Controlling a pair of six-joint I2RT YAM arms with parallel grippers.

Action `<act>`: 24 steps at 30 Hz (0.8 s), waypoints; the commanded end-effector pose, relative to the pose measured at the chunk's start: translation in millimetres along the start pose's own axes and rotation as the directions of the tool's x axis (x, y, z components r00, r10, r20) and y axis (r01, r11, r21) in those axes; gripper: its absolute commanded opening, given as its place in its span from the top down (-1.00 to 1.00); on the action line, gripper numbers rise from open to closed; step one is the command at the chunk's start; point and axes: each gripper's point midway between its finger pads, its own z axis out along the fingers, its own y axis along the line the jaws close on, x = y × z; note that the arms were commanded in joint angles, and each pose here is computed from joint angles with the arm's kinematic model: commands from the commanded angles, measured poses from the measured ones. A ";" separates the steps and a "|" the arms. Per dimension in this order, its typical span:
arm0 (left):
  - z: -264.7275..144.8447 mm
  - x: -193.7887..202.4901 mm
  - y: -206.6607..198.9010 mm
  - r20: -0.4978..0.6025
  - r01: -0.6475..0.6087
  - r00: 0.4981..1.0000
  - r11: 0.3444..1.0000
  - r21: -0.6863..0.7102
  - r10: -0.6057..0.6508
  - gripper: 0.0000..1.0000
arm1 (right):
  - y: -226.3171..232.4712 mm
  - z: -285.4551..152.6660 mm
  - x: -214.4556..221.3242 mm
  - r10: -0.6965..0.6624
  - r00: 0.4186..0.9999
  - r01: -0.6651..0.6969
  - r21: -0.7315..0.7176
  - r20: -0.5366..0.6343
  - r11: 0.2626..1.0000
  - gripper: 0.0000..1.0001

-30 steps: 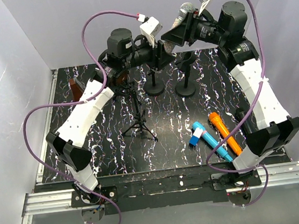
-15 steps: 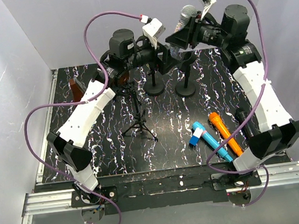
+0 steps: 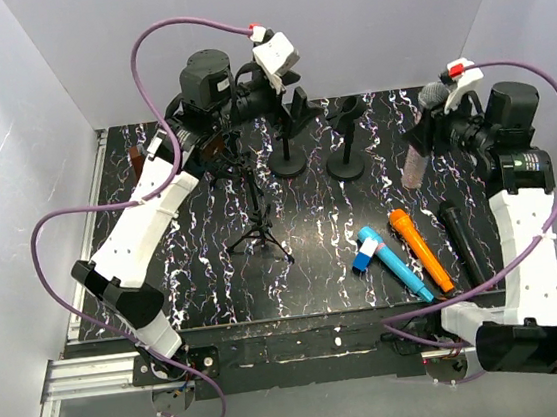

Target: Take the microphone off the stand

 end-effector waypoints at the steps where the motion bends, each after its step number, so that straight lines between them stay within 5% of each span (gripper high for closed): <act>1: -11.0 -24.7 5.2 0.029 -0.091 0.995 0.995 -0.036 0.092 -0.57 | -67.9 -12.0 82.3 -0.027 0.955 0.091 0.205 -0.297 0.974 0.97; 9: -15.5 -25.0 12.3 0.005 -0.112 0.994 0.991 -0.071 0.113 -0.71 | -117.9 9.6 176.9 0.097 0.786 0.048 0.216 -0.610 0.975 0.97; 20: -14.4 -27.6 18.8 -0.003 -0.146 0.989 0.985 -0.092 0.146 -0.73 | -122.9 19.1 272.2 0.222 0.556 -0.088 0.208 -0.801 0.974 0.97; 24: -19.2 -25.8 20.0 -0.022 -0.164 0.986 0.981 -0.102 0.162 -0.73 | -117.6 24.0 285.5 0.242 0.528 -0.141 0.196 -0.814 0.970 0.97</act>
